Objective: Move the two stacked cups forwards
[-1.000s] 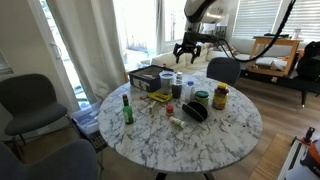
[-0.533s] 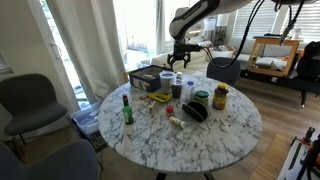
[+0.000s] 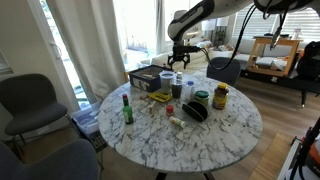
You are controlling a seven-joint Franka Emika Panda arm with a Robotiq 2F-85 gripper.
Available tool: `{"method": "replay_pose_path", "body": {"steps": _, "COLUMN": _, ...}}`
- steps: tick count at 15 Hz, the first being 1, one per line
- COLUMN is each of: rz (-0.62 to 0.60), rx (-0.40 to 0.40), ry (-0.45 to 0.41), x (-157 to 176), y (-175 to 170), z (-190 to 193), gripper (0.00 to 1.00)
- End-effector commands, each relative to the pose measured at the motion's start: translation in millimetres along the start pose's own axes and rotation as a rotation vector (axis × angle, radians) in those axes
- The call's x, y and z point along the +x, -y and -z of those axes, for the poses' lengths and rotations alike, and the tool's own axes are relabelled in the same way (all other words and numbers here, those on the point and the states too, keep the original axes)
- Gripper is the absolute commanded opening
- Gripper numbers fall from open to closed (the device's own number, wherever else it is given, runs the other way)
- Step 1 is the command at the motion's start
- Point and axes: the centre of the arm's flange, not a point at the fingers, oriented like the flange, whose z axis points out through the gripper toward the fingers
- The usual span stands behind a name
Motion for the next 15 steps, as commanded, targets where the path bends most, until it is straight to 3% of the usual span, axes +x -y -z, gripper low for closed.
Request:
{"method": "replay_pose_path", "body": {"steps": 1, "rz": -0.145, "rx": 0.005, "ry": 0.013, "x": 15, "y": -7, "z": -30, "gripper": 1.00}}
{"method": "replay_pose_path", "body": {"steps": 8, "rz": -0.297, "rx": 0.037, "ry": 0.007, "x": 33, "y": -12, "z": -72, "gripper": 1.00}}
{"method": "replay_pose_path", "body": {"steps": 15, "rz": -0.361, "rx": 0.124, "ry": -0.031, "x": 54, "y": -28, "z": -39, "gripper": 1.00}}
